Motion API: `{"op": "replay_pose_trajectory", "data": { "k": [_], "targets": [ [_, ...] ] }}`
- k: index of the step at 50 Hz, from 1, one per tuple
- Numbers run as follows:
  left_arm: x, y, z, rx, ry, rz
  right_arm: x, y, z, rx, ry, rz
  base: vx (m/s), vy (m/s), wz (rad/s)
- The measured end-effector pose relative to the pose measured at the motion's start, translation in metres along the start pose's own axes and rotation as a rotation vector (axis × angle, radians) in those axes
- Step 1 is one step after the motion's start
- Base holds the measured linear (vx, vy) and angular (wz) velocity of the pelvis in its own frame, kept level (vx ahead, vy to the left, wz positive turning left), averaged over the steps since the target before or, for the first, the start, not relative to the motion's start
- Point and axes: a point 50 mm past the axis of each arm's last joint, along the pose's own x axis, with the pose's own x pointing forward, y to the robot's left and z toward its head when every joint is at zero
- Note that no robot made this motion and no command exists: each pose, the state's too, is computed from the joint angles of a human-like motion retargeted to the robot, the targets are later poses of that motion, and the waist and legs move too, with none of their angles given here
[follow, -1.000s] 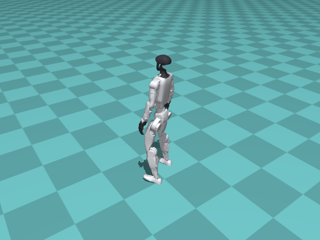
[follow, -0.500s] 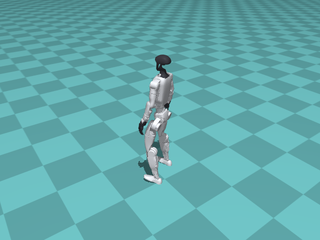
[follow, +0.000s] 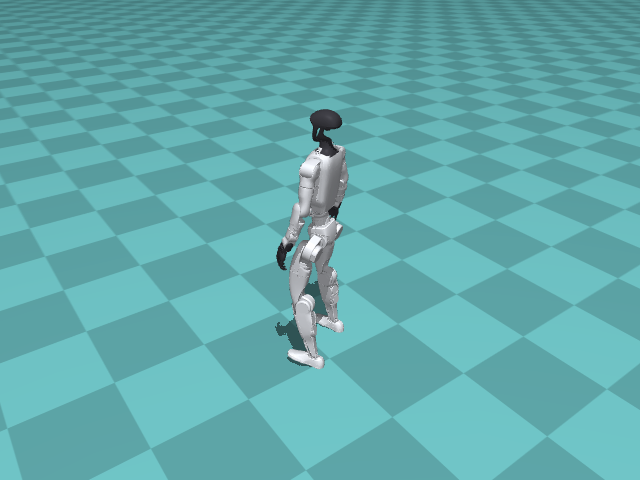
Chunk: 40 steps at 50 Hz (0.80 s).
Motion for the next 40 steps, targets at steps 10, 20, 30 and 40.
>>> {"op": "replay_pose_trajectory", "data": {
  "k": [10,20,30,40],
  "targets": [
    [-0.0005,0.0016,-0.0010,0.016,0.000,0.013,0.0002,0.0004,0.0016,-0.025,-0.008,-0.002,0.00,0.00,0.00],
    [-0.0010,0.0024,-0.0015,0.025,-0.001,0.018,0.0004,0.0008,0.0023,-0.047,-0.007,0.004,0.00,0.00,0.00],
    [-0.0014,0.0024,-0.0025,0.033,0.001,0.010,0.0006,0.0017,0.0024,-0.057,-0.001,0.020,0.00,0.00,0.00],
    [-0.0018,0.0011,-0.0044,0.054,0.009,-0.013,0.0008,0.0026,0.0026,-0.068,0.004,0.039,0.00,0.00,0.00]
  ]
}}
